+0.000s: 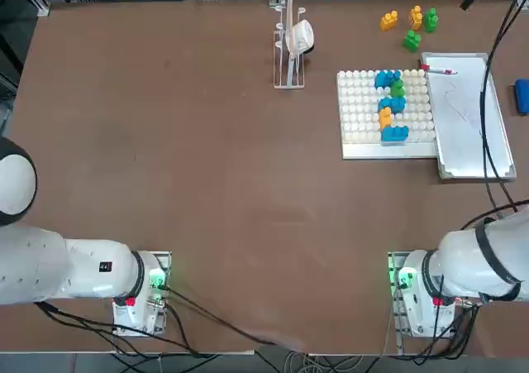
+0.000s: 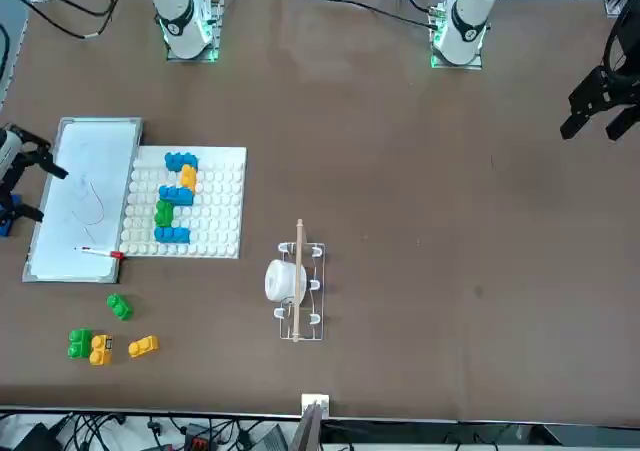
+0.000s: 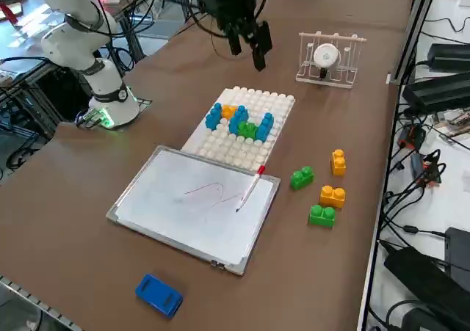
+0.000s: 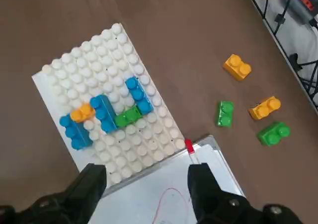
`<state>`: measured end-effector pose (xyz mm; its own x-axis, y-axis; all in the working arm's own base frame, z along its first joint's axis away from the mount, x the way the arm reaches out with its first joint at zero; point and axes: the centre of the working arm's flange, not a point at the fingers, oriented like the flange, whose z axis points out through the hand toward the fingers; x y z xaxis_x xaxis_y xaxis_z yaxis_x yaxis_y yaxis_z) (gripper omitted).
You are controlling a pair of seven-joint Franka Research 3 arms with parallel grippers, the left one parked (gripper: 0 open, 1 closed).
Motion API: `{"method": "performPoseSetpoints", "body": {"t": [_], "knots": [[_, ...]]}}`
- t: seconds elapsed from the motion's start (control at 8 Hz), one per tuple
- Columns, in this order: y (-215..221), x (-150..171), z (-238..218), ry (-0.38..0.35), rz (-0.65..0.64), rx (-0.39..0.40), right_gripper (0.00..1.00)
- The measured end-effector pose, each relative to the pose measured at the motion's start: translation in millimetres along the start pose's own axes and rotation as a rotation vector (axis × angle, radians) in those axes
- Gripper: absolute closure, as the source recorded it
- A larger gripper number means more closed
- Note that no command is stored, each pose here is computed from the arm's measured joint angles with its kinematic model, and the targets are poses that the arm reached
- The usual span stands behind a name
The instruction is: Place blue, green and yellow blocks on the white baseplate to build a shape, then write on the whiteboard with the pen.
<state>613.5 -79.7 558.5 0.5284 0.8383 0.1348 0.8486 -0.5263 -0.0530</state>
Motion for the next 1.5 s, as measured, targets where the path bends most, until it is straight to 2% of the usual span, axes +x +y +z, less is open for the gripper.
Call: {"method": "performPoseSetpoints", "body": {"t": [0.25,0.5,0.75,1.0,1.25,1.5], "knots": [[-34.5,38.5,-15.5,-0.070,0.177,-0.035,0.00],[-74.1,79.1,-26.5,-0.102,0.426,-0.063,0.00],[-89.7,84.6,-31.9,-0.119,0.728,-0.063,0.00],[-88.4,81.6,-31.9,-0.119,0.949,-0.074,0.00],[-87.9,80.5,-37.9,-0.110,1.080,-0.086,0.00],[-90.6,81.0,-51.7,-0.102,1.102,-0.090,0.00]]}}
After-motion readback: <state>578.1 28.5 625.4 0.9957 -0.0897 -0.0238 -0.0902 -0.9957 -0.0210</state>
